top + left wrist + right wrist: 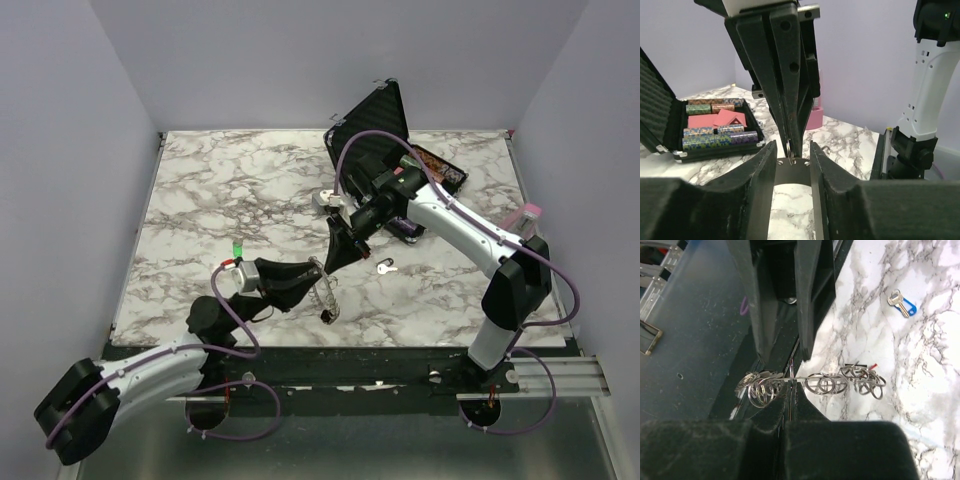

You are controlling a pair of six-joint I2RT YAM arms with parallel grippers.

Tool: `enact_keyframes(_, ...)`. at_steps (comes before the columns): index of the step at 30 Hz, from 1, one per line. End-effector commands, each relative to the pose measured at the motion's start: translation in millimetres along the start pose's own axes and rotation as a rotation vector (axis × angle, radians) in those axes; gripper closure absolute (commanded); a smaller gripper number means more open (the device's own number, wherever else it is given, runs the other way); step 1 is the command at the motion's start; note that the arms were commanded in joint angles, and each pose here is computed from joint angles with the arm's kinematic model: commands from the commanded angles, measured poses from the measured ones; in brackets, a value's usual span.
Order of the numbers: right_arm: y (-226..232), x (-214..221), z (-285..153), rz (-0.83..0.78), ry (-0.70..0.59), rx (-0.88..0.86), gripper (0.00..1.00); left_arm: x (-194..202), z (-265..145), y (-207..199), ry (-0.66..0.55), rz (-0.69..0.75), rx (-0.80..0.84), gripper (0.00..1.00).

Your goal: Put the keys on the keyring

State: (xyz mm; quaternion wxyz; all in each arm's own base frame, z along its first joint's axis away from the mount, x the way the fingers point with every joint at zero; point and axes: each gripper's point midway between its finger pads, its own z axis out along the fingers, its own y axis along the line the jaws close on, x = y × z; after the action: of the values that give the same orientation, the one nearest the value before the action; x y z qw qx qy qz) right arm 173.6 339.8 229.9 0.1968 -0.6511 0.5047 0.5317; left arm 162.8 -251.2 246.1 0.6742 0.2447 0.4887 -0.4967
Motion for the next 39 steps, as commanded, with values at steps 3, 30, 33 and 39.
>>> enact_keyframes(3,-9.1,2.3,-6.7,-0.005,0.075,0.084,0.99,-4.8,-6.5,12.7,0.052,0.018,-0.102,0.53)
enact_keyframes(30,-18.5,4.5,-15.9,-0.004,0.142,0.165,0.99,17.7,14.6,17.1,0.28,-0.035,-0.112,0.57)
enact_keyframes(33,-19.0,5.5,-14.8,-0.002,0.143,0.163,0.99,17.3,15.9,16.1,0.279,-0.031,-0.104,0.6)
enact_keyframes(39,-18.7,6.5,-14.0,0.006,0.143,0.156,0.99,18.3,20.7,14.2,0.281,-0.033,-0.082,0.68)
